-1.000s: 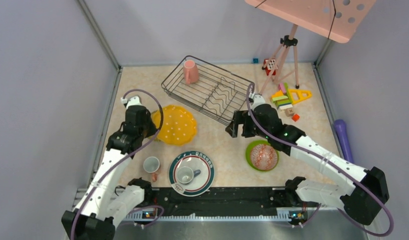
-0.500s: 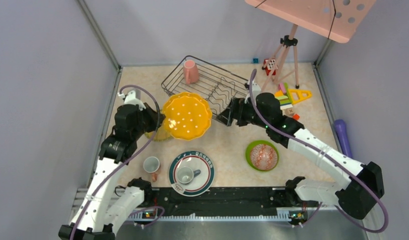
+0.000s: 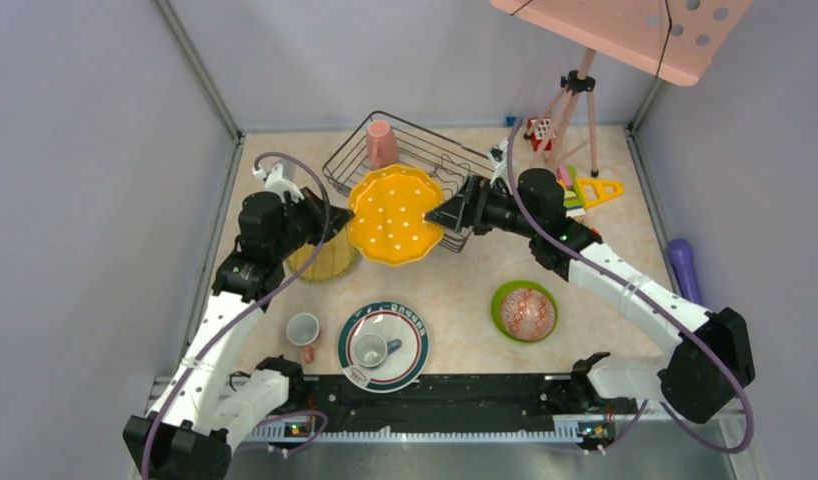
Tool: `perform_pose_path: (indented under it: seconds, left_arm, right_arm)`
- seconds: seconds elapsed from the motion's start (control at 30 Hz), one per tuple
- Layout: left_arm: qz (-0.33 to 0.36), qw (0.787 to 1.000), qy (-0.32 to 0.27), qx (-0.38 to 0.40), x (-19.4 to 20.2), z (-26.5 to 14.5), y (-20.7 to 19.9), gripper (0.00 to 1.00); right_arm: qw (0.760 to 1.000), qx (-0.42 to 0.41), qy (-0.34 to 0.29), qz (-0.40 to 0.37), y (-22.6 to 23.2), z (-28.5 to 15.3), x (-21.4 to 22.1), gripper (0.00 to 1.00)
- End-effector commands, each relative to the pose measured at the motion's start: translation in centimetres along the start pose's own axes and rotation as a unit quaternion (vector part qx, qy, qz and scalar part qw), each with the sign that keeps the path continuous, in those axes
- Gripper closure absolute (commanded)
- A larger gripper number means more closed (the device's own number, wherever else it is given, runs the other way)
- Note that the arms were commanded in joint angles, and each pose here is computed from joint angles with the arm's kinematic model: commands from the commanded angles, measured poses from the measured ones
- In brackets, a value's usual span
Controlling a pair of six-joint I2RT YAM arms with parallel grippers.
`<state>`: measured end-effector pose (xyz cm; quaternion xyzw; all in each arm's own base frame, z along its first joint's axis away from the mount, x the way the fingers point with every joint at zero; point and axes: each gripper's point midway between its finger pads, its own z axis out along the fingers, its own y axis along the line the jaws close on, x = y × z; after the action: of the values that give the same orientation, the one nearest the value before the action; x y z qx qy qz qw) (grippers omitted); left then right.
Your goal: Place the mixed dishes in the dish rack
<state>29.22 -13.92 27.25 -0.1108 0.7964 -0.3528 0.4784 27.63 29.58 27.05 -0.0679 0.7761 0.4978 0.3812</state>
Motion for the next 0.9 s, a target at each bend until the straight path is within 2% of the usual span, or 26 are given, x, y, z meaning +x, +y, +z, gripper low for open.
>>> perform_pose_path:
  seconds: [0.0, 0.07, 0.13, 0.2, 0.27, 0.3, 0.37, 0.57, 0.63, 0.73, 0.87]
  left_arm:
    - [0.002, 0.989, -0.071, 0.132, -4.4, -1.2, -6.6, 1.0]
    - [0.002, 0.988, -0.069, 0.138, -4.4, -1.0, -6.8, 1.0]
    - [0.004, 0.988, -0.069, 0.139, -4.4, -0.9, -6.7, 1.0]
    - [0.004, 0.989, -0.066, 0.135, -4.1, -0.6, -6.4, 1.0]
    - [0.011, 0.987, -0.076, 0.143, -4.4, -0.4, -6.6, 1.0]
    - [0.012, 0.987, -0.077, 0.14, -4.4, -0.3, -6.4, 1.0]
    - [0.015, 0.987, -0.078, 0.141, -4.3, 0.1, -6.2, 1.0]
    - [0.009, 0.991, -0.068, 0.117, -3.7, 1.5, -4.7, 0.64]
    - [0.01, 0.993, -0.067, 0.101, -3.7, 1.9, -4.1, 0.47]
    - [0.005, 0.995, -0.068, 0.077, -3.6, 2.4, -3.0, 0.29]
    - [-0.004, 0.998, -0.051, 0.04, -3.0, 3.2, -1.4, 0.17]
  right_arm:
    - [0.999, -0.046, -0.016, 0.003, 2.6, 0.6, -2.4, 0.23]
    - [0.999, -0.043, -0.006, 0.012, 2.4, 1.1, -2.2, 0.3]
    - [0.998, -0.052, 0.0, 0.016, 2.6, 1.4, -2.2, 0.43]
    - [0.998, -0.06, 0.001, 0.017, 2.9, 1.6, -2.3, 0.62]
    - [0.998, -0.056, -0.002, 0.015, 2.8, 1.7, -2.7, 0.9]
    - [0.999, -0.049, -0.003, 0.012, 2.6, 1.7, -2.9, 1.0]
    - [0.999, -0.032, -0.011, 0.003, 2.0, 1.8, -3.6, 1.0]
    - [0.996, 0.022, -0.055, -0.065, -0.1, 1.7, -6.6, 1.0]
    - [0.992, 0.036, -0.074, -0.1, -0.6, 1.6, -7.8, 1.0]
    - [0.977, 0.073, -0.111, -0.169, -1.4, 1.0, -10.3, 1.0]
    - [0.945, 0.104, -0.17, -0.259, -1.0, -0.2, -13.9, 1.0]
